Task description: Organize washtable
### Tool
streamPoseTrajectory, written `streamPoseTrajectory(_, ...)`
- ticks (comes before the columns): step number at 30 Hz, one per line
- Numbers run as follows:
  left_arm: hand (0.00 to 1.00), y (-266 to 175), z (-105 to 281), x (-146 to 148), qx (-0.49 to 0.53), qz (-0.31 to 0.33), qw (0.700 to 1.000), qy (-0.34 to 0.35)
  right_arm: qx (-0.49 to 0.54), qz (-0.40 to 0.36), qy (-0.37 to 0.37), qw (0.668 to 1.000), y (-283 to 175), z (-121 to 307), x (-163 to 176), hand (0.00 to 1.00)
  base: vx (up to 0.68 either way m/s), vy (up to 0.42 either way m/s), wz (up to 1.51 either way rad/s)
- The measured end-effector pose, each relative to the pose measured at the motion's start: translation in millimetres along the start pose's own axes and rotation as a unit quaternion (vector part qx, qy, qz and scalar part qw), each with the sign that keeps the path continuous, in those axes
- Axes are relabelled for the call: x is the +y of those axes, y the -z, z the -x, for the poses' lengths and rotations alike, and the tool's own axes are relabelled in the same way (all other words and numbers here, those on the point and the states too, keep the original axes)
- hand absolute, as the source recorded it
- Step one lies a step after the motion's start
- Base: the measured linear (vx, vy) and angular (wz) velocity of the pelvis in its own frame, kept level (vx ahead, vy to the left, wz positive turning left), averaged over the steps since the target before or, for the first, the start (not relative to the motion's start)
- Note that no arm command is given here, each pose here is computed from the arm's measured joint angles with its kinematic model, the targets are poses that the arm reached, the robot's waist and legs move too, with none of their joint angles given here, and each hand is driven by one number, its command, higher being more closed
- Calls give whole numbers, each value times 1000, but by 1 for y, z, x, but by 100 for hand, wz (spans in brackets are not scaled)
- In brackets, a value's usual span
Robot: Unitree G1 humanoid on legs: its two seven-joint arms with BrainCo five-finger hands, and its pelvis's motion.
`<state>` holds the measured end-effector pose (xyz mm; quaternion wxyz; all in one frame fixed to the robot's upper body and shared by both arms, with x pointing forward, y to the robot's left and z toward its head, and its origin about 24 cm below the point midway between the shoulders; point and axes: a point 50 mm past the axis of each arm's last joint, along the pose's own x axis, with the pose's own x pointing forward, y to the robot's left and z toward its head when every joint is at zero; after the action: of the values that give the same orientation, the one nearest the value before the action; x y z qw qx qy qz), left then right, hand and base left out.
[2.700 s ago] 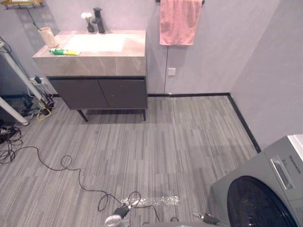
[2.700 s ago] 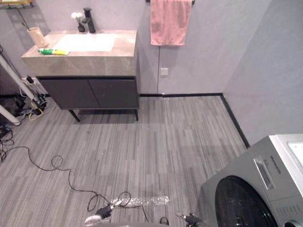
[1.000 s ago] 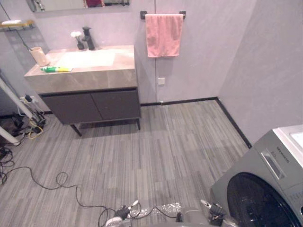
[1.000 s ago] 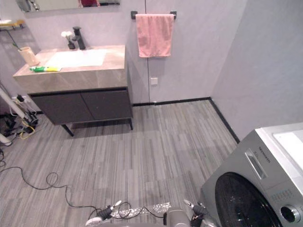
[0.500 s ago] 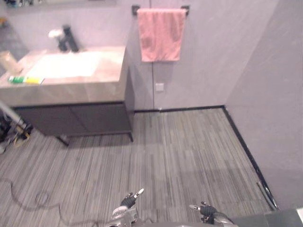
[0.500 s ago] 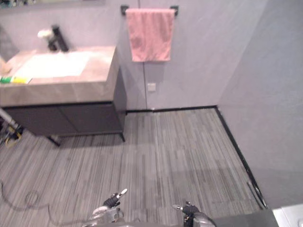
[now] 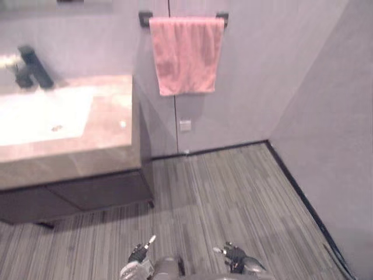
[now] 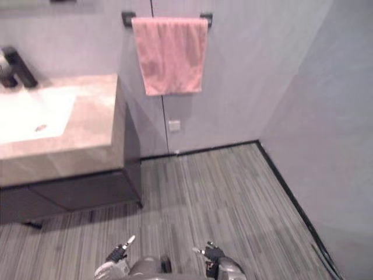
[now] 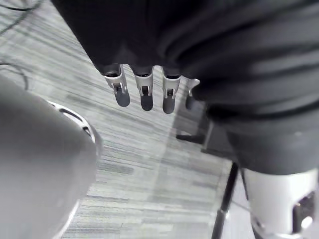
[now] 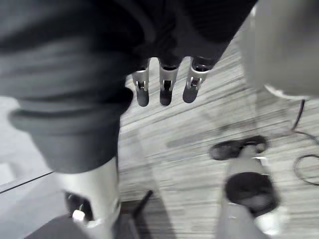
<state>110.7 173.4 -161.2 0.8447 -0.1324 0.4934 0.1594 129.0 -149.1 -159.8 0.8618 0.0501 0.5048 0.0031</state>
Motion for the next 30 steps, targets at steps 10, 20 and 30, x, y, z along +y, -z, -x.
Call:
streamPoseTrajectory(10, 0, 1, -2, -36, 16, -29, 998, 47, 26, 108, 23, 994, 5, 4, -30, 0, 427, 11, 32)
streamPoseTrajectory(20, 0, -2, -3, -32, 14, -52, 997, 49, 48, 61, 21, 997, 7, 1, -21, 0, 525, -299, 38)
streamPoseTrajectory(30, 0, -10, -4, -10, -6, 11, 1000, 3, -23, -80, 13, 996, -12, -2, 8, 0, 285, 77, -29)
